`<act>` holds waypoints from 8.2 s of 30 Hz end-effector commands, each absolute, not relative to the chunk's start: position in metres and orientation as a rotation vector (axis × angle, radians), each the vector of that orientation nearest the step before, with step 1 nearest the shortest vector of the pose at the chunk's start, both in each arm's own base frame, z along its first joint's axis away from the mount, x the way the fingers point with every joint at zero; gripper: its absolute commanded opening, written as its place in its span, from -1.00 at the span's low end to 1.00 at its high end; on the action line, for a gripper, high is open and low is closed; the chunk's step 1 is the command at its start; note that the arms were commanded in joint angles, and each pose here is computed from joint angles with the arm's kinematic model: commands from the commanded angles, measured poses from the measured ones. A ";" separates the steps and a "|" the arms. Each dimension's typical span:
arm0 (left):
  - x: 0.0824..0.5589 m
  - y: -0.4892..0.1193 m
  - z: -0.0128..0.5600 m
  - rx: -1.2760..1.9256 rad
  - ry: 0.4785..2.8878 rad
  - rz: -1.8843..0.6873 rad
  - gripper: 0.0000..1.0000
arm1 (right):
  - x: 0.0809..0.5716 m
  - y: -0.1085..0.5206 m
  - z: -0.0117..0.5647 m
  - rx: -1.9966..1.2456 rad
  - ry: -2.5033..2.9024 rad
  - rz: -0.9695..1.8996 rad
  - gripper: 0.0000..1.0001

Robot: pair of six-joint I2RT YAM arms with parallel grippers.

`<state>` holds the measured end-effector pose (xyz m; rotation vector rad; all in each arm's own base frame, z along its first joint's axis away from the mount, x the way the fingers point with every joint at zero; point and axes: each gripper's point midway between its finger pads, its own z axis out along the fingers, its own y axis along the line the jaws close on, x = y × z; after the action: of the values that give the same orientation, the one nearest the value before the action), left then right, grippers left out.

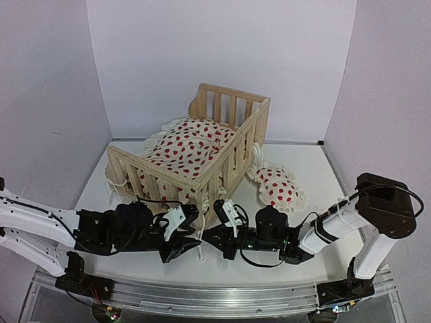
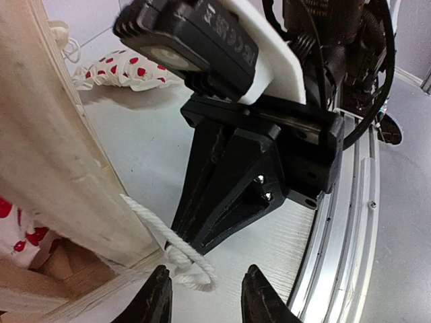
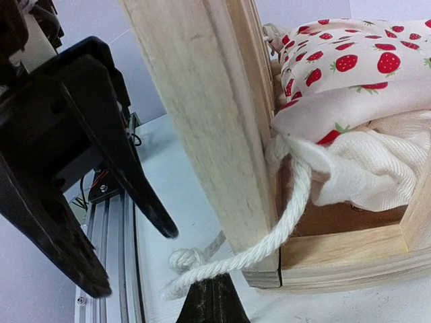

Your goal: Set up the pet bed

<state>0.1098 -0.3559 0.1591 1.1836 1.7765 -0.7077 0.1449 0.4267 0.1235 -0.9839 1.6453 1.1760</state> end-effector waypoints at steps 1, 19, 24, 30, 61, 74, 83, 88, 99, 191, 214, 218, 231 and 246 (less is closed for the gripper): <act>0.115 -0.345 0.197 1.057 1.684 -0.767 -0.25 | 0.146 0.432 0.155 -0.961 1.540 1.214 -1.00; 0.132 -0.363 0.185 1.033 1.739 -0.790 -0.39 | 0.145 0.433 0.156 -0.966 1.534 1.223 -1.00; 0.132 -0.370 0.181 1.053 1.744 -0.801 -0.41 | 0.144 0.433 0.156 -0.968 1.534 1.222 -1.00; 0.135 -0.374 0.183 1.060 1.735 -0.803 -0.43 | 0.142 0.433 0.156 -0.977 1.530 1.229 -1.00; 0.136 -0.365 0.194 0.999 1.736 -0.830 -1.00 | 0.135 0.415 0.110 -1.033 1.661 1.162 -0.03; 0.140 -0.353 0.204 0.911 1.741 -0.846 -1.00 | 0.144 0.452 0.116 -0.882 1.605 1.206 -0.18; 0.144 -0.328 0.189 0.683 1.869 -0.916 -1.00 | 0.155 0.432 0.093 -0.772 1.703 1.134 -1.00; 0.155 -0.308 0.193 0.485 1.894 -0.931 -1.00 | 0.160 0.414 0.086 -0.753 1.725 1.057 -1.00; 0.160 -0.316 0.186 0.434 1.945 -0.928 -1.00 | 0.155 0.405 0.086 -0.782 1.732 1.042 -1.00; 0.210 -0.335 0.440 0.735 1.681 -0.744 0.79 | 0.313 0.333 0.333 -0.204 2.160 0.295 0.85; 0.292 -0.224 0.447 0.327 1.762 -0.473 0.81 | 0.338 0.334 0.236 -0.083 2.481 0.094 0.20; 0.291 -0.225 0.449 0.328 1.757 -0.483 0.81 | 0.348 0.354 0.238 -0.087 2.489 0.165 0.39; 0.288 -0.223 0.443 0.313 1.753 -0.505 0.80 | 0.346 0.348 0.243 -0.215 2.497 0.128 -0.01; 0.279 -0.229 0.423 0.316 1.810 -0.588 0.80 | 0.357 0.331 0.253 -1.310 2.018 0.288 -1.00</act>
<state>0.2812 -0.2277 0.4193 0.3443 1.8223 -0.5287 0.3844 0.3152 0.2480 -0.4680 2.3518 0.2472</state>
